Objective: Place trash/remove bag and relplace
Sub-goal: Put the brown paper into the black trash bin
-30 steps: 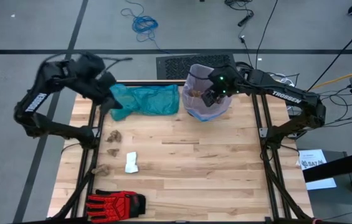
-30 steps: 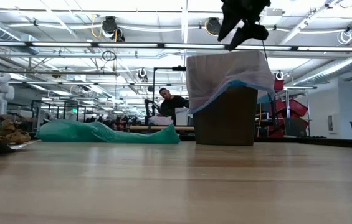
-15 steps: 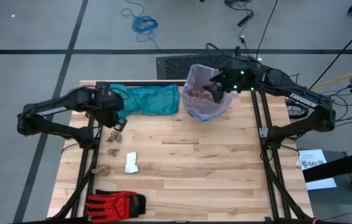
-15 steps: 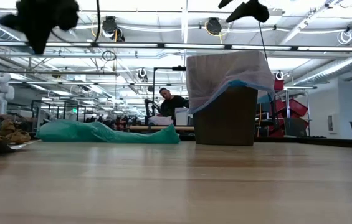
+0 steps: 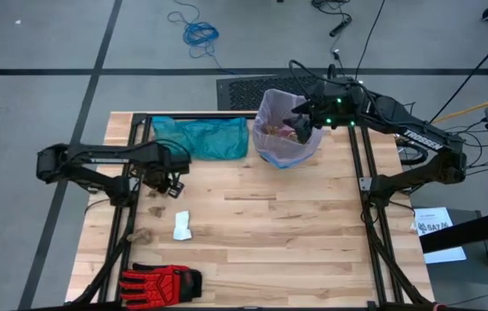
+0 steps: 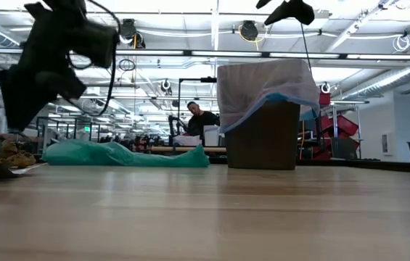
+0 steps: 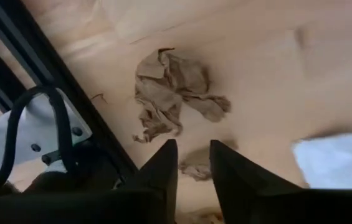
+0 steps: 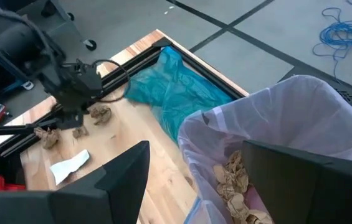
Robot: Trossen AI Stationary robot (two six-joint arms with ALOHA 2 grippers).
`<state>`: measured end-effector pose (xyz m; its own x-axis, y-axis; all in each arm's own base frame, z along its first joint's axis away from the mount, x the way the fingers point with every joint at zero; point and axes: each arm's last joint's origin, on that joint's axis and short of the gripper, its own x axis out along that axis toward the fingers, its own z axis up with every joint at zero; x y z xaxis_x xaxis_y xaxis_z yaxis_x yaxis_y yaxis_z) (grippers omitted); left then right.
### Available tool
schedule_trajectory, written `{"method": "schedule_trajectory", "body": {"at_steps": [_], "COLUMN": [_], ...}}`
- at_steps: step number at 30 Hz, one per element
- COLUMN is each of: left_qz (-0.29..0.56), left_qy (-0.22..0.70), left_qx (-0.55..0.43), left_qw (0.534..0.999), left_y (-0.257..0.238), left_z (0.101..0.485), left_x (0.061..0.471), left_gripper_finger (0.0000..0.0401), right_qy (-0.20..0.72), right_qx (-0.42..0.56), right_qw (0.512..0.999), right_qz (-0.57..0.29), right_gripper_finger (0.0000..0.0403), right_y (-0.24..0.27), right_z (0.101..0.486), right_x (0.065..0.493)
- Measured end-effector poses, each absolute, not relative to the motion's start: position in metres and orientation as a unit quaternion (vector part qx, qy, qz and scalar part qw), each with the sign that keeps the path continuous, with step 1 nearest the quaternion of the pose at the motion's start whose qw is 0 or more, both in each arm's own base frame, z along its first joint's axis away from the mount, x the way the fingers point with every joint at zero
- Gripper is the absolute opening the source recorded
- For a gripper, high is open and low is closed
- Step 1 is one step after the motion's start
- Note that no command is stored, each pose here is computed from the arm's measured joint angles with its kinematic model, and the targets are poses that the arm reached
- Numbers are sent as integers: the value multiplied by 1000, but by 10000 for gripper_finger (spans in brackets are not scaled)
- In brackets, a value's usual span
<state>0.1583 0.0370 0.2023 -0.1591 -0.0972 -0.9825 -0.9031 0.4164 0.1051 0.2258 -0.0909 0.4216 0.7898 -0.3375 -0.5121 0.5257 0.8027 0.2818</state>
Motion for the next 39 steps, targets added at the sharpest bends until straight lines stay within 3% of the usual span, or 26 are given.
{"method": "schedule_trajectory", "body": {"at_steps": [6,12,15,20,22,26,33,39], "left_qz": [398,391,372,317,295,321,416,455], "left_qy": [673,666,656,618,588,589,631,651], "left_qx": [-363,-373,-395,-409,-410,-367,-328,-315], "left_qw": [506,515,526,591,632,644,568,519], "left_y": [38,38,38,41,44,49,63,73], "left_z": [171,139,135,149,166,202,229,232], "left_x": [159,160,165,184,197,204,185,171], "left_gripper_finger": [133,135,112,16,9,2,25,82], "right_qy": [221,219,218,214,211,206,203,202], "right_qx": [209,218,224,229,230,233,235,239], "right_qw": [923,921,920,920,921,924,924,926], "right_qz": [-234,-236,-236,-236,-232,-222,-221,-210], "right_gripper_finger": [249,249,249,249,249,249,249,249], "right_y": [-91,-91,-91,-91,-90,-90,-90,-90], "right_z": [422,422,422,423,423,424,425,425], "right_x": [226,226,226,227,227,228,228,229]}}
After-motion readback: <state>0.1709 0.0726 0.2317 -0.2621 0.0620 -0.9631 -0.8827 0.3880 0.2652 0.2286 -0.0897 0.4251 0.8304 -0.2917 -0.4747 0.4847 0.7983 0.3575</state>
